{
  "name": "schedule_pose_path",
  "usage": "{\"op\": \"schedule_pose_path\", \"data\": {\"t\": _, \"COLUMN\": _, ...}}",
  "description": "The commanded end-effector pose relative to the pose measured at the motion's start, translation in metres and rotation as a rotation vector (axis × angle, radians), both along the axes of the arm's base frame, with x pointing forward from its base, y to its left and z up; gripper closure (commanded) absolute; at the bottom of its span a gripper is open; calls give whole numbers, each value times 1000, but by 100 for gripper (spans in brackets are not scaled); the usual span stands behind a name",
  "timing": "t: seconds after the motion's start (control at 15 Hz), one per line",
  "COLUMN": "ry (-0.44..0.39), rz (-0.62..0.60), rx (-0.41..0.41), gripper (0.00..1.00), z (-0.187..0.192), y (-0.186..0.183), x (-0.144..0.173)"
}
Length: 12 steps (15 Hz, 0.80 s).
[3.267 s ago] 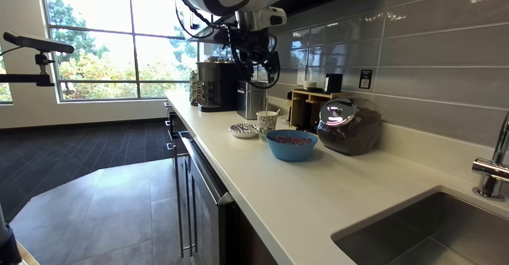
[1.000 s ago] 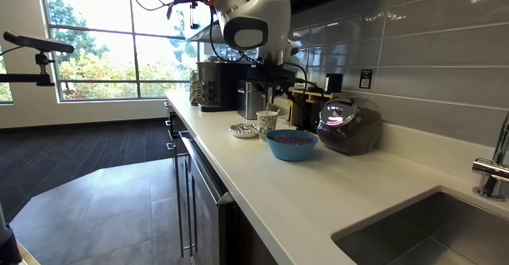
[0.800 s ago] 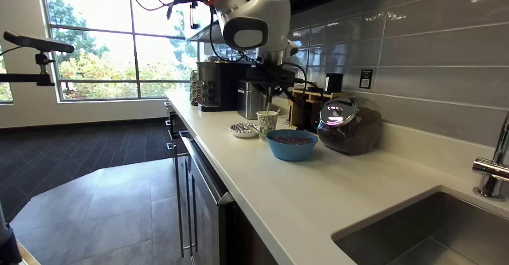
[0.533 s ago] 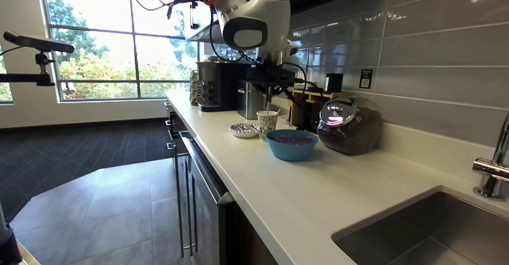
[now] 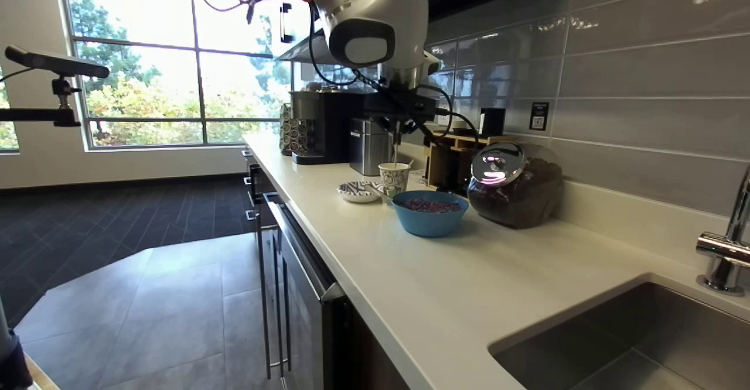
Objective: Move the chopstick to the bowl
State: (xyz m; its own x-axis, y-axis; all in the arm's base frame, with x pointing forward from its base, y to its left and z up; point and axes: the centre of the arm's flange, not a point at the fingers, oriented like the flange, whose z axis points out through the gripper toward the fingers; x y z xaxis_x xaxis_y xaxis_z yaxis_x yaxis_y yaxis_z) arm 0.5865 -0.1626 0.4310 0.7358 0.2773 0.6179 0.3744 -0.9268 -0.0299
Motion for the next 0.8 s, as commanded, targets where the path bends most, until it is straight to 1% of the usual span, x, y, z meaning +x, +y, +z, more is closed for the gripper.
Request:
{"op": "schedule_pose_path", "data": {"t": 0.0, "ry": 34, "rz": -22, "rx": 55, "gripper": 98, "z": 21, "y": 3, "x": -12}}
{"op": "schedule_pose_path", "data": {"t": 0.13, "ry": 57, "rz": -54, "rx": 77, "gripper": 98, "z": 31, "y": 5, "x": -17}}
{"op": "schedule_pose_path", "data": {"t": 0.33, "ry": 68, "rz": -117, "rx": 121, "gripper": 98, "z": 51, "y": 8, "x": -28}}
{"op": "schedule_pose_path", "data": {"t": 0.53, "ry": 75, "rz": -217, "rx": 146, "gripper": 98, "z": 73, "y": 10, "x": -43}}
{"op": "schedule_pose_path", "data": {"t": 0.6, "ry": 88, "rz": -268, "rx": 153, "gripper": 98, "z": 80, "y": 11, "x": -50}}
{"op": "schedule_pose_path", "data": {"t": 0.73, "ry": 104, "rz": -322, "rx": 170, "gripper": 98, "z": 91, "y": 13, "x": -63}}
